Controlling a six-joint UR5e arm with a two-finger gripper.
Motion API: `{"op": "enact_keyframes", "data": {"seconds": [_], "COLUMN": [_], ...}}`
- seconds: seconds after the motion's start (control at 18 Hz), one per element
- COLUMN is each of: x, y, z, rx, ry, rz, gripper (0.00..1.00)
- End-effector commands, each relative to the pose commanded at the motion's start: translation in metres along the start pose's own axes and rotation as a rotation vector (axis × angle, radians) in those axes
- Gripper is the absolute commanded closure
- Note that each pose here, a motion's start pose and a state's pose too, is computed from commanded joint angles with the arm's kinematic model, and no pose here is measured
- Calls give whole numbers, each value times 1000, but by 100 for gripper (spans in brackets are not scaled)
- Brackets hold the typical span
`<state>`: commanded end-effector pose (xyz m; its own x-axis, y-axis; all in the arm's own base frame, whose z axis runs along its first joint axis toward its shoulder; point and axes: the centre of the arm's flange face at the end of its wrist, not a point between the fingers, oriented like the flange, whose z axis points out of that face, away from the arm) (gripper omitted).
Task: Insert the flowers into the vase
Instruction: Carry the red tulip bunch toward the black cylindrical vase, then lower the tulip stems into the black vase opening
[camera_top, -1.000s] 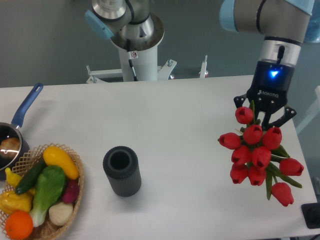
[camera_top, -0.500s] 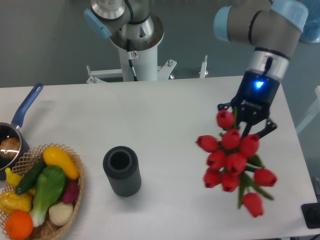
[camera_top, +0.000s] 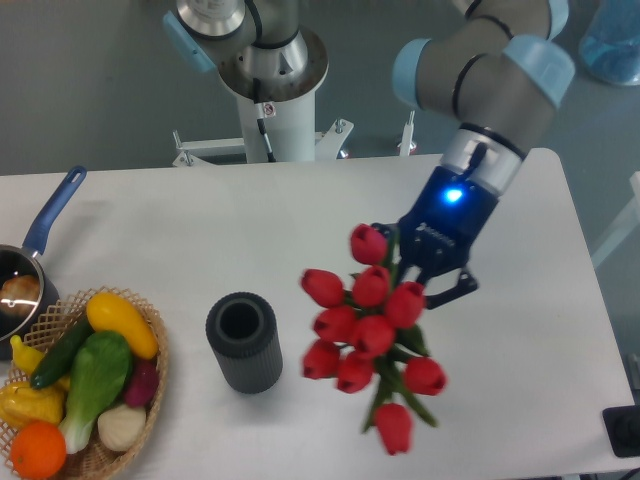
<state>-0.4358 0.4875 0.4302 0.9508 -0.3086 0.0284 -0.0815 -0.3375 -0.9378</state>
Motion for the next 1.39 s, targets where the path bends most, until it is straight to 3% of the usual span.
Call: {"op": "enact_keyframes", "data": {"seconds": [0.56,0.72,0.83,1.39], "x": [37,49,59,74], "y": [-19,-7,21,39], "z": [39,46,48,37], "rx": [144,188,239,339], "ry": [153,190,209,219], "rz": [13,19,42,48], "gripper": [79,79,79,79]}}
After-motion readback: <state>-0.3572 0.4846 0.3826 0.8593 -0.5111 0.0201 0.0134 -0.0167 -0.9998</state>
